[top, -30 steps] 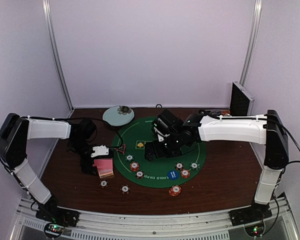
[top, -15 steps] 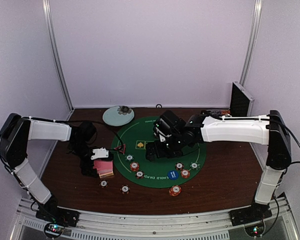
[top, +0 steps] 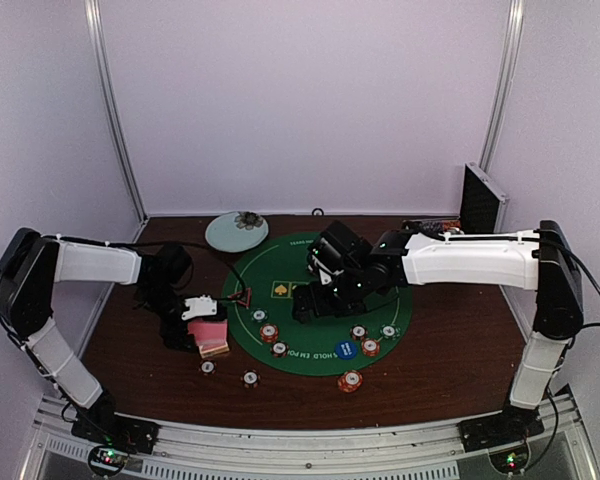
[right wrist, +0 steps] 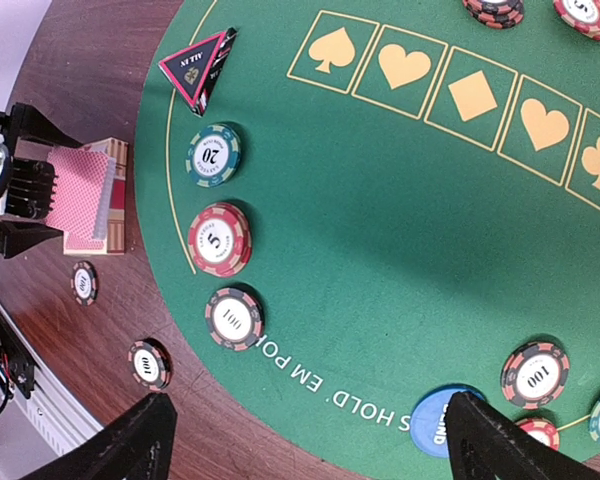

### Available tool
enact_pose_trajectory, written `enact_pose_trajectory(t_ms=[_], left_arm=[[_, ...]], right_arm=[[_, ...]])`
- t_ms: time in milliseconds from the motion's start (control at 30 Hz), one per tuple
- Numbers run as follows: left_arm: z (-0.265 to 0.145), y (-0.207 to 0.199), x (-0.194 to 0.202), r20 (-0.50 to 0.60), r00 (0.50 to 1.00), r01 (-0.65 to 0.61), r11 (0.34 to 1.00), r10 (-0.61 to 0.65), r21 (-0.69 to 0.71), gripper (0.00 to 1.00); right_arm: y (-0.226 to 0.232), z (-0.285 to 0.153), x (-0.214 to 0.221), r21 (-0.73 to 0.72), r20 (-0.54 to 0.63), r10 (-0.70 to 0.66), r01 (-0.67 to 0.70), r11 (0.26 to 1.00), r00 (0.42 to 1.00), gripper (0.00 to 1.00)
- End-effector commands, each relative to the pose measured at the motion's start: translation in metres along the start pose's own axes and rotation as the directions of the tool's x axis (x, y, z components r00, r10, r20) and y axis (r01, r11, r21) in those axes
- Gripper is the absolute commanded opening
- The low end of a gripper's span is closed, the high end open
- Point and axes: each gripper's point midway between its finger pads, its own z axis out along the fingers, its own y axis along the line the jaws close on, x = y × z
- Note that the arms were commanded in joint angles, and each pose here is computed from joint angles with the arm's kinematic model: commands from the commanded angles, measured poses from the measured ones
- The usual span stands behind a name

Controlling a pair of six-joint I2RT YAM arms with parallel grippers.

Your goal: Distribute texas hold em gaming equipment

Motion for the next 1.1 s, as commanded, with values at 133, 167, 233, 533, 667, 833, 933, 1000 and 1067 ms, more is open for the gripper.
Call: enact_pose_trajectory(t_ms=[133, 167, 233, 533, 667, 833, 933, 1000, 1067], left_arm=[[0.012, -0.006, 0.007, -0.005, 1.0, -0.007, 1.0, 0.007, -0.014, 0.71], [0.012, -0.006, 0.007, -0.004, 1.0, -0.01, 1.0, 0.01, -0.015, 0.7], [0.012, -0.006, 0.007, -0.001, 1.0, -0.014, 1.0, 0.014, -0.02, 0.67], [0.012, -0.005, 0.006, 0.006, 1.0, -0.015, 1.0, 0.015, -0.026, 0.54], [0.014, -0.003, 0.008, -0.001, 1.0, -0.014, 0.999, 0.014, -0.034, 0.53], [0.015, -0.001, 0.006, 0.002, 1.0, -0.011, 0.999, 0.011, -0.042, 0.25], [0.016, 0.0, 0.007, 0.001, 1.0, -0.008, 0.999, 0.008, -0.049, 0.11], [0.016, 0.001, 0.007, 0.001, 1.0, -0.008, 0.998, 0.008, -0.054, 0.0], [0.015, 0.003, 0.006, 0.004, 1.0, -0.008, 0.998, 0.008, -0.063, 0.0]], right_arm=[[0.004, -0.011, -0.007, -0.029, 0.034, 0.016, -0.015, 0.999, 0.999, 0.95], [0.004, -0.011, -0.007, -0.032, 0.034, 0.017, -0.016, 0.999, 0.999, 0.94], [0.005, -0.01, -0.006, -0.037, 0.034, 0.021, -0.02, 0.999, 0.999, 0.94], [0.01, -0.005, -0.004, -0.065, 0.018, 0.03, -0.029, 0.997, 0.999, 0.9], [0.012, -0.002, -0.004, -0.074, 0.014, 0.034, -0.033, 0.997, 0.999, 0.9], [0.016, 0.0, -0.004, -0.093, 0.009, 0.041, -0.04, 0.995, 0.999, 0.9], [0.018, 0.002, -0.004, -0.101, 0.005, 0.044, -0.044, 0.994, 0.999, 0.89], [0.019, 0.003, -0.004, -0.106, 0.003, 0.046, -0.046, 0.993, 0.999, 0.89], [0.02, 0.003, -0.004, -0.114, 0.001, 0.05, -0.049, 0.992, 0.999, 0.89]])
